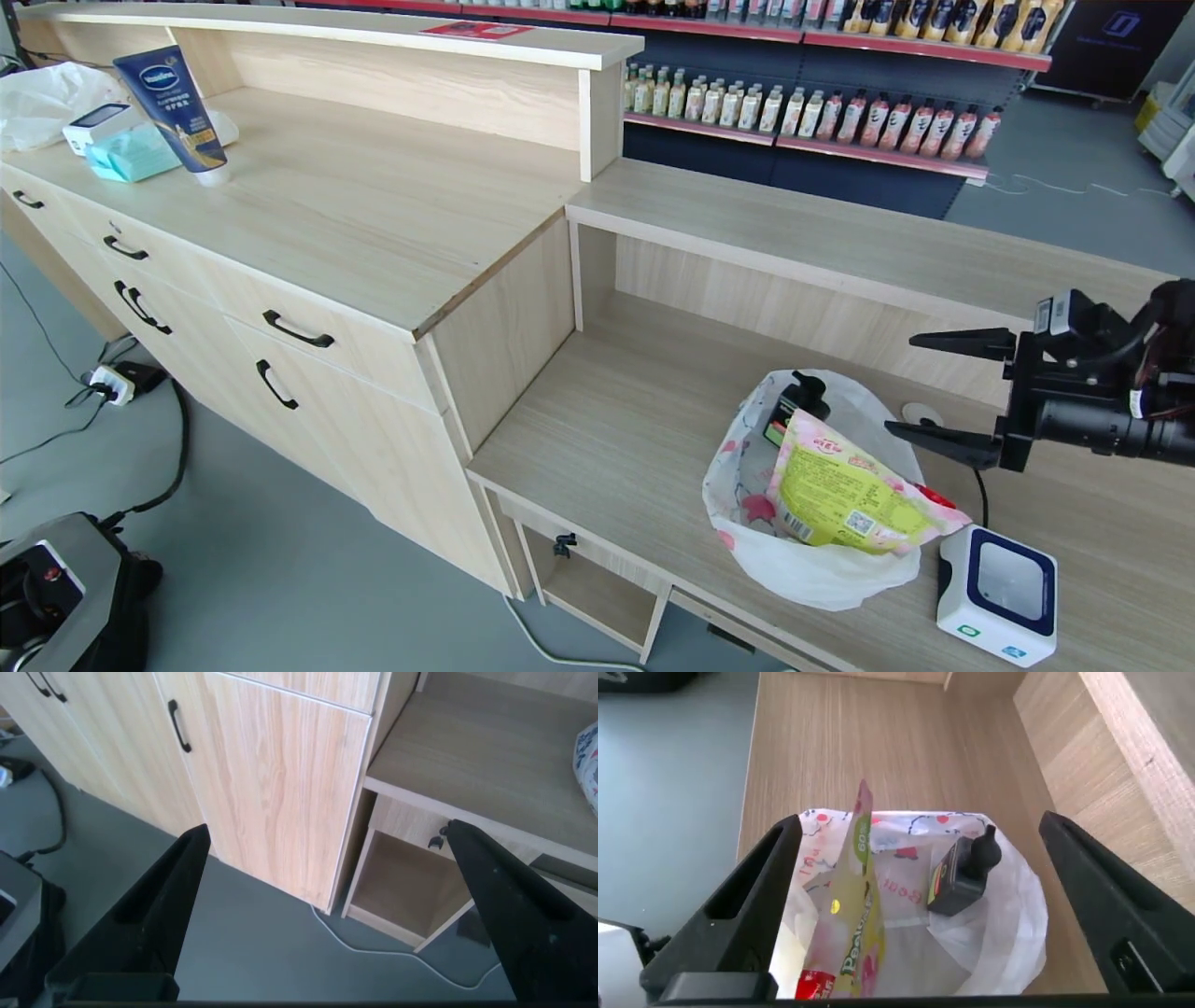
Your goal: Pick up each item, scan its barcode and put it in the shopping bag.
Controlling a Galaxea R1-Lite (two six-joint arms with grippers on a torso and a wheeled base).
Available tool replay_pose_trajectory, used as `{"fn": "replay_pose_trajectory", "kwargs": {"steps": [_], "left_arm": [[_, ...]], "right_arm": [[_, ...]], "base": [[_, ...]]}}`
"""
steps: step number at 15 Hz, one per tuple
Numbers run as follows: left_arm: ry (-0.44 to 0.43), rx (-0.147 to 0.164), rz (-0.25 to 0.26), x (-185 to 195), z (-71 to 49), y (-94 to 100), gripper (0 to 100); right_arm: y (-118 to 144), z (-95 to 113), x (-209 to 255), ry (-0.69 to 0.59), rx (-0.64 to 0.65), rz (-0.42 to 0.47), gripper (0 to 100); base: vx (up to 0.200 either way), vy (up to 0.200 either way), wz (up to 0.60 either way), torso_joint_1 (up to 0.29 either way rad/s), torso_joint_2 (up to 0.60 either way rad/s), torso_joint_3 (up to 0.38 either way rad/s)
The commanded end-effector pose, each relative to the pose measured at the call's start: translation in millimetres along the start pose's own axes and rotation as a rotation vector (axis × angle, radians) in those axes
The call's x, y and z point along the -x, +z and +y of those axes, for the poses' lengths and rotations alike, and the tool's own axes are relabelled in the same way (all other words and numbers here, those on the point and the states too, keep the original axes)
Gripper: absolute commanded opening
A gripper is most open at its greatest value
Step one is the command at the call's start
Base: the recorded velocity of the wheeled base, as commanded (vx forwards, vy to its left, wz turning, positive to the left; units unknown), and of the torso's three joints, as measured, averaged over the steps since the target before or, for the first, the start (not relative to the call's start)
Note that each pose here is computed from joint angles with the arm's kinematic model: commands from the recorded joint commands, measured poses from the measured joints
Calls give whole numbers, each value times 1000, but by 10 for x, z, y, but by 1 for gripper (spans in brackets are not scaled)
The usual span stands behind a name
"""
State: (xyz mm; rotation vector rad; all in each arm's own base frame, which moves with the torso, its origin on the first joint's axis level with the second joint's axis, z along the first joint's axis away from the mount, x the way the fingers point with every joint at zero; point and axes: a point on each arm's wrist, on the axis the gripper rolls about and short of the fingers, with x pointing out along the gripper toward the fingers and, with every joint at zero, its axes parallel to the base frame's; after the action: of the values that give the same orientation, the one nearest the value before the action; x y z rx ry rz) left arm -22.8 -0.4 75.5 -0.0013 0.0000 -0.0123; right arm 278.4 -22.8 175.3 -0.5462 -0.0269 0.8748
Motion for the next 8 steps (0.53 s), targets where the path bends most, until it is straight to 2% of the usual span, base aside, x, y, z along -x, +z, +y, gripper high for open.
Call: {"fn": "replay_pose_trajectory", "kwargs": {"steps": [1,2,5,6,8], "left_arm": [[0,0,0,0,0,0,100],[0,0,2,-1,0,0,100],[0,0,0,0,0,0,100],[0,0,0,0,0,0,100],[0,0,0,0,0,0,100]], "right_arm": [[479,24,290,-83,83,-67,100],[605,39,380,-111,118,-87,100],[878,0,484,-162,196,-148,100],[1097,-58,509,-195,194,-187,100],[1394,-108,558,-365,127,-189,100]], "base": [[0,0,0,0,0,0],[0,0,0,0,0,0],[0,0,-600,-2,1,-1],[0,0,-600,2,12,7],[0,0,-600,5,2,0]]}}
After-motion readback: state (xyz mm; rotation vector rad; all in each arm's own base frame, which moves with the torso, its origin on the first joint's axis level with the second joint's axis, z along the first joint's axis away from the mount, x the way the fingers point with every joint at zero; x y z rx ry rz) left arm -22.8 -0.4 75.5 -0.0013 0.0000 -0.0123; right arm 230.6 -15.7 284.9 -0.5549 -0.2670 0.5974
